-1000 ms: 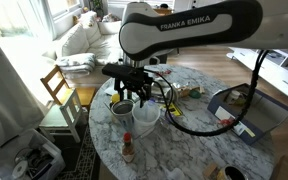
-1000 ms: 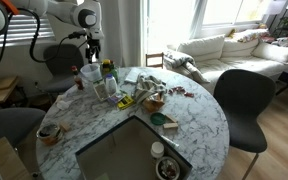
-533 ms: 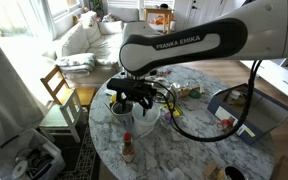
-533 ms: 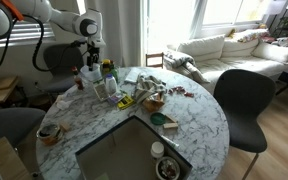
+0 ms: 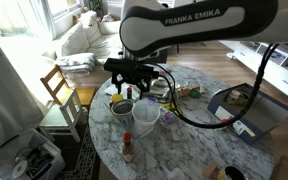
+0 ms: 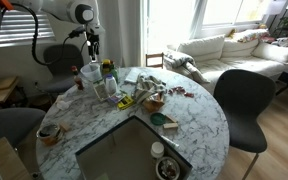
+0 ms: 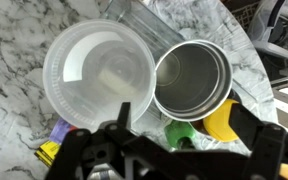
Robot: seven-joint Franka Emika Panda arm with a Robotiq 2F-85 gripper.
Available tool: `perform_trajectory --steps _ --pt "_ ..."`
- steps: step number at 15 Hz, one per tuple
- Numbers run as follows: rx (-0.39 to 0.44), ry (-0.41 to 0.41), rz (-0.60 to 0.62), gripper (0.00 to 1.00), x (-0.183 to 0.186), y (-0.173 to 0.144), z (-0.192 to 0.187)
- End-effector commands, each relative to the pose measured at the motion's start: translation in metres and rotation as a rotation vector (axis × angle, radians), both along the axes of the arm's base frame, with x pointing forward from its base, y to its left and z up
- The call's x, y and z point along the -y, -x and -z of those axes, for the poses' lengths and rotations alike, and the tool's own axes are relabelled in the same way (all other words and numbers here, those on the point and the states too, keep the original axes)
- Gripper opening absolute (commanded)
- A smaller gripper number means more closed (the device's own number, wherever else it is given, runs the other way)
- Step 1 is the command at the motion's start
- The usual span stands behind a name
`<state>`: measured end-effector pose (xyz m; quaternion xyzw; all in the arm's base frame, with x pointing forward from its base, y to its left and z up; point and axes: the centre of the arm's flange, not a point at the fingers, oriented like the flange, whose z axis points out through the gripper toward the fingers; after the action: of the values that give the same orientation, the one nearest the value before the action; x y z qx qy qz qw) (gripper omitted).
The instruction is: Remove the cups from the box and put them in the clear container then remove the bottle with the yellow lid from the container and put it on the table.
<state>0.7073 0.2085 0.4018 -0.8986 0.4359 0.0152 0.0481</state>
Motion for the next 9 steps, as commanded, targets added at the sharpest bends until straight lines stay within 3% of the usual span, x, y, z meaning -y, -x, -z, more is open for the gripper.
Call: perform_trajectory --steps 1,9 --pt "0.060 0.032 -0.104 1.00 -0.006 -0.019 -0.018" --pt "0.111 0.065 -0.446 1.00 -0.020 -0.064 0.022"
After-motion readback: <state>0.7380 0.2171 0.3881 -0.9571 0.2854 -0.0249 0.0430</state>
